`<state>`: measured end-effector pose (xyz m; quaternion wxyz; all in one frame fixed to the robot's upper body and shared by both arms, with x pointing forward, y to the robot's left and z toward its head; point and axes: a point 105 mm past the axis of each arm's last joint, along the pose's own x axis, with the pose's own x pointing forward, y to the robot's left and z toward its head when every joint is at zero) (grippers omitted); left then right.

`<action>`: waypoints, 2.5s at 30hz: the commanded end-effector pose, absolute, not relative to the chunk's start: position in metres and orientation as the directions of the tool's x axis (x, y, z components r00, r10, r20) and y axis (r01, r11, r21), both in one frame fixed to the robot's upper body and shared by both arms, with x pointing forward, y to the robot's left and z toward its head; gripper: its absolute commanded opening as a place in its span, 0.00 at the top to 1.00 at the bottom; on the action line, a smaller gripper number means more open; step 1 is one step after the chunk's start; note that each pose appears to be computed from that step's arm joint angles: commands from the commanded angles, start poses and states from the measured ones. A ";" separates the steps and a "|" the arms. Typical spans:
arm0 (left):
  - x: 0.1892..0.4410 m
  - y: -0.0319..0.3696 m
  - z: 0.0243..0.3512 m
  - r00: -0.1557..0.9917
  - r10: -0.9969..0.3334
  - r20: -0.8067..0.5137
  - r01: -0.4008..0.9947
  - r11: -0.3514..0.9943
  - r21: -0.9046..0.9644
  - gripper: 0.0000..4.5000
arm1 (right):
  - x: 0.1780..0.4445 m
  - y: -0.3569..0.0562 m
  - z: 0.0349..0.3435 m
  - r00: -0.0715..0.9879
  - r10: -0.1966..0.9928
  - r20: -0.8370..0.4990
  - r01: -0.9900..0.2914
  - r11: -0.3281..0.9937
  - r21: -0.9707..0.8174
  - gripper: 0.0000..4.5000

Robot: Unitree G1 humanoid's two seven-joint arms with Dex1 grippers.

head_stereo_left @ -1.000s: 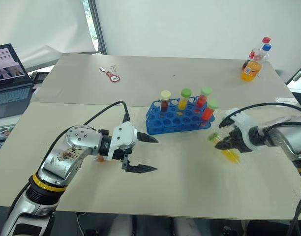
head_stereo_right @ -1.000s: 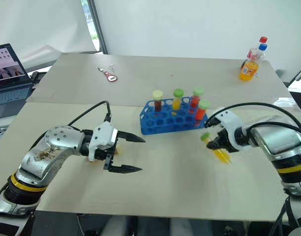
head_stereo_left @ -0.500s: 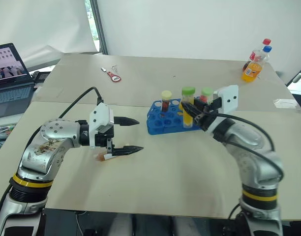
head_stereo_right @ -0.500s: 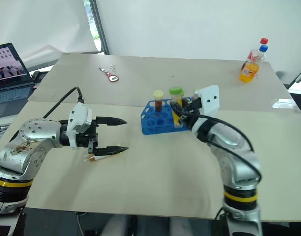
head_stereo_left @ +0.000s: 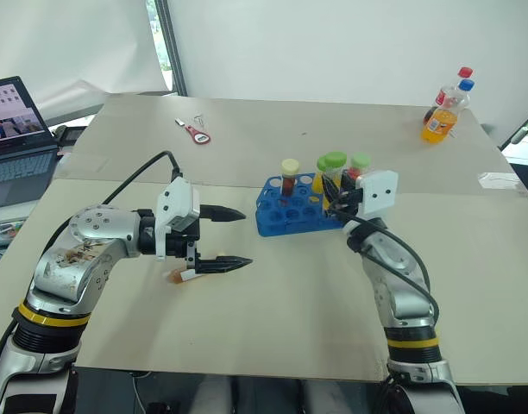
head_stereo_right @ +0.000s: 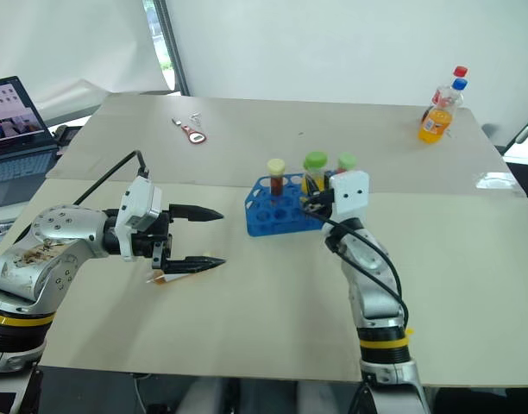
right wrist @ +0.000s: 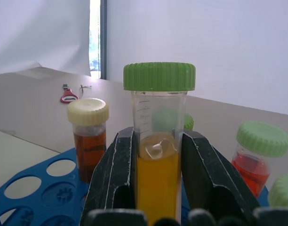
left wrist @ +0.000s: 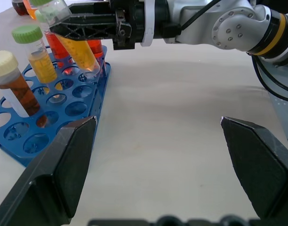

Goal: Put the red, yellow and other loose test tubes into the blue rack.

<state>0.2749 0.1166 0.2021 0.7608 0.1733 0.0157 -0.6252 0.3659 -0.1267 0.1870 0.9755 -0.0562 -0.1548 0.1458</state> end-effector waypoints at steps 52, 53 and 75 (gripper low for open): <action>0.269 0.170 0.200 0.234 -0.529 -0.816 0.970 0.187 0.157 0.00 | 0.244 -0.099 0.164 0.467 0.868 -0.169 -0.882 0.446 -0.150 0.00; 0.270 0.171 0.197 0.227 -0.511 -0.829 0.971 0.187 0.151 0.00 | 0.244 -0.097 0.163 0.461 0.865 -0.201 -0.887 0.437 -0.152 0.00; 0.322 0.146 0.144 0.269 -0.415 -0.869 0.963 0.121 0.240 0.00 | 0.208 -0.086 0.175 0.314 0.912 -0.265 -0.949 0.310 -0.060 0.00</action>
